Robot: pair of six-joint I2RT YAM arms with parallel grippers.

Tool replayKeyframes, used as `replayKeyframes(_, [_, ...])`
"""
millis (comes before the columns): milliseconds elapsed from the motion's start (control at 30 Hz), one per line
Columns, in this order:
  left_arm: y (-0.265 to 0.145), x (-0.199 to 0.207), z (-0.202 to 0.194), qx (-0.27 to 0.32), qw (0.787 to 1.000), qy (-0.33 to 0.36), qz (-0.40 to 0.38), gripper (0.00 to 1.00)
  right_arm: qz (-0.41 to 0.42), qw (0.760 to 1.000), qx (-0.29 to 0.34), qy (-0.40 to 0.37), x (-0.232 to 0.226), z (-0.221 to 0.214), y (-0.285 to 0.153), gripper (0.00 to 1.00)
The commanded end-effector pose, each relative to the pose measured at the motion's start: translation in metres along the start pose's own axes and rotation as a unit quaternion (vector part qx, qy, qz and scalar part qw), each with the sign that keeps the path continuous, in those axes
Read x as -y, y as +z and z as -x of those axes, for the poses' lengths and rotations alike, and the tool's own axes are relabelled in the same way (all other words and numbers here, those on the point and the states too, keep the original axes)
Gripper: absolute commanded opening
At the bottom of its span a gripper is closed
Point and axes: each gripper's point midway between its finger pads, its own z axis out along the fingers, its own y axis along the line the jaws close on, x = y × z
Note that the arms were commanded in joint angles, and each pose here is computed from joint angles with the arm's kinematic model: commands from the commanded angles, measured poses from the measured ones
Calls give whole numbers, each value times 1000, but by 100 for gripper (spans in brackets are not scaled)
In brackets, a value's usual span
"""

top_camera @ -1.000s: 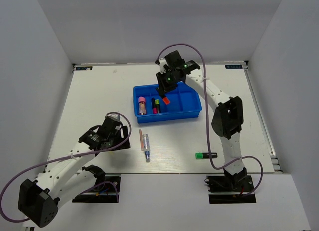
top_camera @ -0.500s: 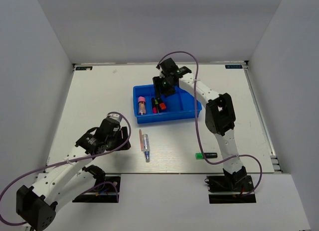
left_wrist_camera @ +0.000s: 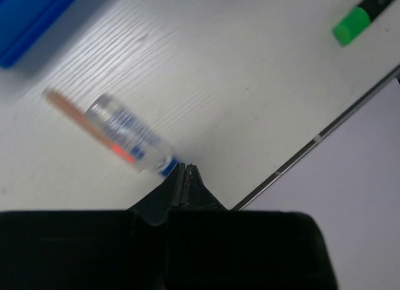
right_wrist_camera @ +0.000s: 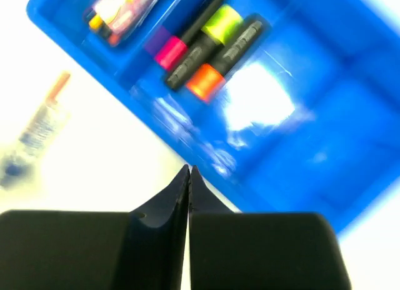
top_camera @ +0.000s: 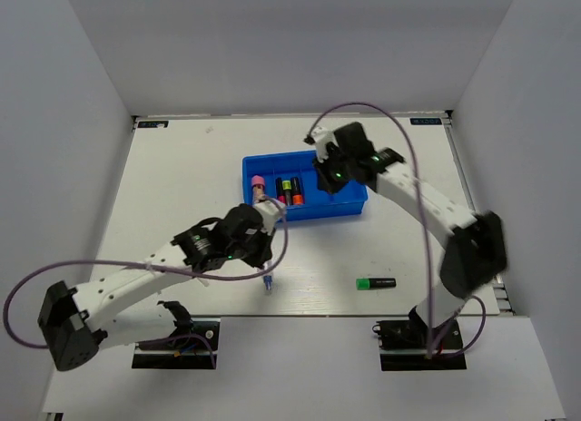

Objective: Sort the stationery into containers
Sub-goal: Place the pen in the storage box, then pick up the pen from the center of the board.

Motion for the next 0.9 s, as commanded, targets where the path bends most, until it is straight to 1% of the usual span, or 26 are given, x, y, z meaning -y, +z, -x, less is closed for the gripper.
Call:
replayKeyframes(0, [14,45,39,41,992,108,-57,0,-61,983,102,-141,19,3,-56,0])
replayKeyframes(33, [27,57,43,43,989,120,-72,2,-76,976,97,-182,21,-3,-73,15])
replayKeyframes(67, [38,64,45,37,988,131,-78,9,-78,976,75,-189,23,-19,-79,75])
replayKeyframes(100, [40,82,57,57,981,155,-99,26,-73,974,37,-213,25,-53,-84,86])
replayKeyframes(133, [49,92,58,48,979,163,-115,70,-80,965,41,-248,24,-58,-99,90])
replayKeyframes(167, [63,98,51,29,976,177,-123,81,-71,968,-1,-241,26,-102,-91,90])
replayKeyframes(200, [64,112,57,32,971,187,-146,86,-96,958,33,-268,24,-98,-115,82])
replayKeyframes(233, [82,120,59,24,969,195,-152,89,-109,954,25,-279,30,-109,-119,56])
replayKeyframes(267, [86,129,59,22,966,203,-161,89,-102,957,1,-272,28,-132,-117,21])
replayKeyframes(300, [91,137,62,24,964,207,-167,89,-107,956,0,-272,26,-139,-130,0])
replayKeyframes(333, [105,148,69,23,961,213,-174,87,-102,957,0,-271,24,-144,-132,0])
replayKeyframes(367, [110,158,68,18,956,218,-194,84,-95,959,-13,-265,22,-160,-129,0])
replayKeyframes(400, [110,170,76,26,952,221,-208,83,-96,961,-10,-258,19,-165,-135,0])
replayKeyframes(433, [128,175,73,13,952,222,-212,82,-99,961,-5,-259,17,-165,-140,0])
replayKeyframes(467, [129,186,71,7,945,223,-238,82,-103,961,-5,-258,16,-167,-146,0])
replayKeyframes(500, [137,191,71,3,943,225,-246,82,-108,960,-5,-257,17,-167,-148,4])
replayKeyframes(567, [141,210,73,8,930,232,-285,77,-138,958,4,-251,22,-164,-160,4])
replayKeyframes(633, [148,220,66,7,925,239,-295,73,-150,958,7,-244,25,-165,-163,6])
replayKeyframes(667, [148,227,69,13,923,244,-298,69,-161,958,8,-235,29,-164,-164,3])
replayKeyframes(700, [158,226,61,2,924,244,-294,67,-172,959,12,-226,31,-163,-165,1])
replayKeyframes(733, [158,231,65,6,923,245,-298,67,-183,958,13,-219,34,-163,-166,0])
replayKeyframes(767, [162,234,59,1,922,244,-300,67,-192,961,20,-199,37,-162,-167,0])
replayKeyframes(833, [168,241,51,-3,920,244,-308,67,-207,961,27,-183,41,-161,-168,0])
replayKeyframes(867, [172,242,46,-9,921,239,-309,65,-224,959,31,-170,46,-159,-170,0])
